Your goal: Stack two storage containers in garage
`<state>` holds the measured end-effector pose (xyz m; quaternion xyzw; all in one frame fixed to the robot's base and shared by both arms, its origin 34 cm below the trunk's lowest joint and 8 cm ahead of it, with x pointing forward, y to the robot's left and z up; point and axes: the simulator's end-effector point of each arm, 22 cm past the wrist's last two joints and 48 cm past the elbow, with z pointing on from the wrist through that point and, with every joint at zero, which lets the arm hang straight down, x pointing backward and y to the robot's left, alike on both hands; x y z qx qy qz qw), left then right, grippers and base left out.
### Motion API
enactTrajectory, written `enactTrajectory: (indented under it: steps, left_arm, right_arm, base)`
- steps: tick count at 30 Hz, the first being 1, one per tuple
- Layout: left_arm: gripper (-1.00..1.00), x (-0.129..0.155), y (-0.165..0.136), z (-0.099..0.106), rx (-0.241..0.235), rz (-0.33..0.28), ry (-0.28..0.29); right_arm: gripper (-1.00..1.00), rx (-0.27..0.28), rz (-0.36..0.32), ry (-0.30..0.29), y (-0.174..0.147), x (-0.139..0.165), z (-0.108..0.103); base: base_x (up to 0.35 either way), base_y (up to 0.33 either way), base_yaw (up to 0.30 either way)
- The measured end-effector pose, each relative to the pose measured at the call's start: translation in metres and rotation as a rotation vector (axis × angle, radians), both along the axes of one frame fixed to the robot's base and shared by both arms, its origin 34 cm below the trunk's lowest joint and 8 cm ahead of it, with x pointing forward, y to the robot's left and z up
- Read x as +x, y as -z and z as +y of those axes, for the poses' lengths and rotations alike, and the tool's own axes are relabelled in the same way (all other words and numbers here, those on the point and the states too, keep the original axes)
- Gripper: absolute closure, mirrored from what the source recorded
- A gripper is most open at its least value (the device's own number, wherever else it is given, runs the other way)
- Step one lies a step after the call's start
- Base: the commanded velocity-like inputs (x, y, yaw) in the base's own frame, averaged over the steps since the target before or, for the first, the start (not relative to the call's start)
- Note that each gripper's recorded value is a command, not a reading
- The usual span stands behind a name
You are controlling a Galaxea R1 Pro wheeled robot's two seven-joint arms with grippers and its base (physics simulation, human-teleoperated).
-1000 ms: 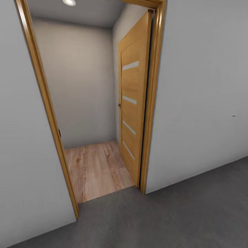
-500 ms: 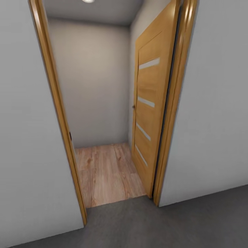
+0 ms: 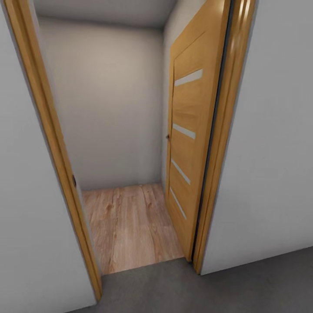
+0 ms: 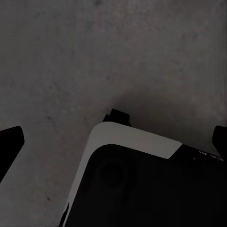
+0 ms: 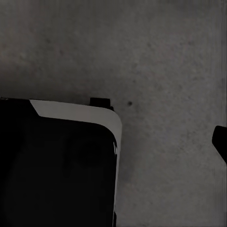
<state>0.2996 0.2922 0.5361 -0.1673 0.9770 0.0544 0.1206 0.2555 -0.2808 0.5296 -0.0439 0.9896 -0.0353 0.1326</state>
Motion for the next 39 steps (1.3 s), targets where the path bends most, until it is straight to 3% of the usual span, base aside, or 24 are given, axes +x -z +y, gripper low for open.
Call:
enactTrajectory:
  steps: [17, 39]
  left_arm:
    - [-1.0, 0.0, 0.0, 0.0, 0.0, 0.0, 0.0]
    - [-1.0, -0.0001, 0.0, 0.0001, 0.0, 0.0, 0.0]
  right_arm:
    - [-1.0, 0.006, 0.005, 0.006, 0.0004, -0.001, 0.0021]
    - [-1.0, 0.0, 0.004, 0.003, 0.0002, -0.0008, 0.0005]
  base:
    - [0.293, -0.146, 0.014]
    - [0.292, -0.146, 0.26]
